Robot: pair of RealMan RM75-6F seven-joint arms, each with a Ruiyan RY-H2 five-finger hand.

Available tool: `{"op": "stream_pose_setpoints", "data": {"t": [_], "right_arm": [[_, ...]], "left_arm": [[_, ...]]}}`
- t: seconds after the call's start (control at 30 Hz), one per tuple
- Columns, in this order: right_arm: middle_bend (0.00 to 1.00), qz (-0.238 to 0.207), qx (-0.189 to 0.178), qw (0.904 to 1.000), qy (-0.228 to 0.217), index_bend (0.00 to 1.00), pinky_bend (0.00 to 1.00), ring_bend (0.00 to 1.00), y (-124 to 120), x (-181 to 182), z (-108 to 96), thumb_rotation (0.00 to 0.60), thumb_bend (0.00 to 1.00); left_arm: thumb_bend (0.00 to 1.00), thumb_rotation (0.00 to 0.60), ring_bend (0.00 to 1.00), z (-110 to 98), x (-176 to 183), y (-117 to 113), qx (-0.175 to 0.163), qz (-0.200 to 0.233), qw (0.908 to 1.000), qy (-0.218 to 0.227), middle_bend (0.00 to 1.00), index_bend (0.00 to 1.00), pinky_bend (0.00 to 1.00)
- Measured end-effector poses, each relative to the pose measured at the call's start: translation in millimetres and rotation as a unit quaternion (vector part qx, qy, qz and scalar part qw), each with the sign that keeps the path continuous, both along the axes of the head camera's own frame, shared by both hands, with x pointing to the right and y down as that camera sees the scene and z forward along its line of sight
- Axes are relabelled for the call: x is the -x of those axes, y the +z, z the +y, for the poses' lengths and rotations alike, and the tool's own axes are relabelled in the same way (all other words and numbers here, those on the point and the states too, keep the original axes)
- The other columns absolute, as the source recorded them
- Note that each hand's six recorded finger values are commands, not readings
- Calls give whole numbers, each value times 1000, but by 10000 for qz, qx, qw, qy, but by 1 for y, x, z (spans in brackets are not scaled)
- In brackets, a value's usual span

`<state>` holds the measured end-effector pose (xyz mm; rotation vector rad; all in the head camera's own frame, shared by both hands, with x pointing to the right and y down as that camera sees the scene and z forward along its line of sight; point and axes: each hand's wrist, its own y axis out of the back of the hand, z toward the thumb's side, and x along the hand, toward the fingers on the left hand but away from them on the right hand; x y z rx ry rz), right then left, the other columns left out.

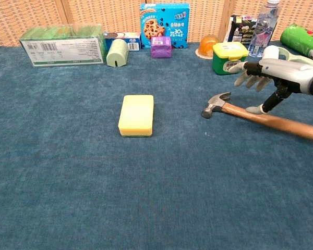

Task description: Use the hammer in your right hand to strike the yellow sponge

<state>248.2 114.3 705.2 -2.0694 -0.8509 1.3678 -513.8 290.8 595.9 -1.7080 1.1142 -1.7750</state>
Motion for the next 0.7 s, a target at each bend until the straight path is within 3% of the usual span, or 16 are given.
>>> {"op": "stream_pose_setpoints", "data": {"t": [0.07,0.13,0.2,0.3,0.4,0.53,0.7], "right_arm": [[190,-34,11,10000,45,50,216,200,0,-2,1,600,295],[258,-84,-34,9999,113,127,250,250,-3,-5,0,600,291],[417,-143,-149,9995,244,337,362,410,-7,-9,-2,600,289],[628,-211,-580,9969,496,571,543,621,-20,-21,-6,600,303],[749,-225,-1166,9902,736,648,676,768,-38,-37,-8,600,326],[806,15,-1811,9801,816,691,731,859,-61,-69,8,600,338],[847,545,-1914,9777,677,715,731,913,-74,-107,33,600,364]], "left_arm": [[139,600,0,0,0,-1,-5,-7,10000,-5,72,106,0],[139,600,0,0,1,-2,-30,-23,10000,-15,72,105,0],[139,600,0,-2,2,-5,-114,-41,9999,-18,72,106,0],[139,600,0,-5,2,-9,-284,-59,9996,-27,73,106,0],[139,600,0,-8,1,-9,-460,-59,9989,-27,97,135,0],[144,600,29,-12,-1,-10,-656,-64,9978,48,165,261,10],[161,600,105,-17,-2,-12,-966,-103,9952,112,235,329,182]]}}
